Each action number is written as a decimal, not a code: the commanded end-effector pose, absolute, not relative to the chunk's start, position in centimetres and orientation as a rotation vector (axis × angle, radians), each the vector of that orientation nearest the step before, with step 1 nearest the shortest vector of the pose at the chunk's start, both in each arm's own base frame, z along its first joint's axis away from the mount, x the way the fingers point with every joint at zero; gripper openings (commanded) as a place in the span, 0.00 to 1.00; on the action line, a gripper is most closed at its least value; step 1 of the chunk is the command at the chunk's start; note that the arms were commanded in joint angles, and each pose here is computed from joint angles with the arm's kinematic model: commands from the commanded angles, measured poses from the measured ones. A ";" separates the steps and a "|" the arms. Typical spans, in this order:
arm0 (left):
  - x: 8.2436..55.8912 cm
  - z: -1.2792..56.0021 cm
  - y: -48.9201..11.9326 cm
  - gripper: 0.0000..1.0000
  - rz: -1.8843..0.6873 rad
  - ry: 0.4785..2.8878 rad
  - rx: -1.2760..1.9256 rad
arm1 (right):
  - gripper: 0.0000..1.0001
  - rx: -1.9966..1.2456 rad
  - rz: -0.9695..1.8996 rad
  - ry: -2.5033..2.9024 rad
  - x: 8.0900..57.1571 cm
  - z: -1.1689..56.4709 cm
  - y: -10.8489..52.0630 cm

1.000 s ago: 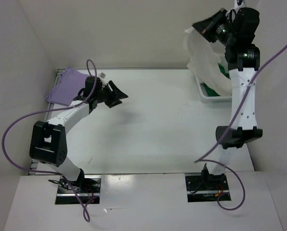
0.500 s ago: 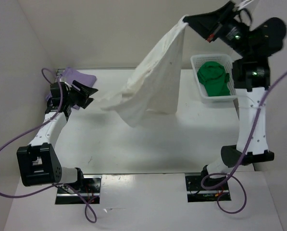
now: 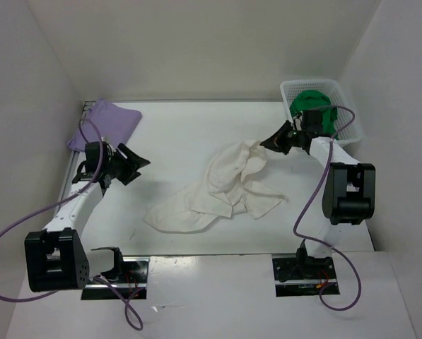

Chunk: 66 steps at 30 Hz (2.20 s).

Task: Fold and stack the t-shirts
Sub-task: Move the tshirt to the center of the board, then flatten out the tshirt

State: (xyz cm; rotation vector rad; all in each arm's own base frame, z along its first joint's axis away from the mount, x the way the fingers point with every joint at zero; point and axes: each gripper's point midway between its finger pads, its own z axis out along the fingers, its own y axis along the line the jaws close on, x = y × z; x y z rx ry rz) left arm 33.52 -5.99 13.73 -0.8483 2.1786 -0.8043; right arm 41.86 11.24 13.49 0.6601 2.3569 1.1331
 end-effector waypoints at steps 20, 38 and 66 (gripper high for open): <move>21.0 5.3 -7.5 0.55 -0.509 2.478 -1.208 | 0.14 0.690 0.619 2.409 35.6 11.0 6.6; 16.2 2.6 -8.8 0.52 -0.711 2.276 -1.623 | 0.16 0.616 0.803 2.437 33.6 10.3 9.2; 38.2 15.5 0.1 0.00 -0.453 2.040 -1.017 | 0.45 0.640 0.638 2.538 31.6 9.4 8.6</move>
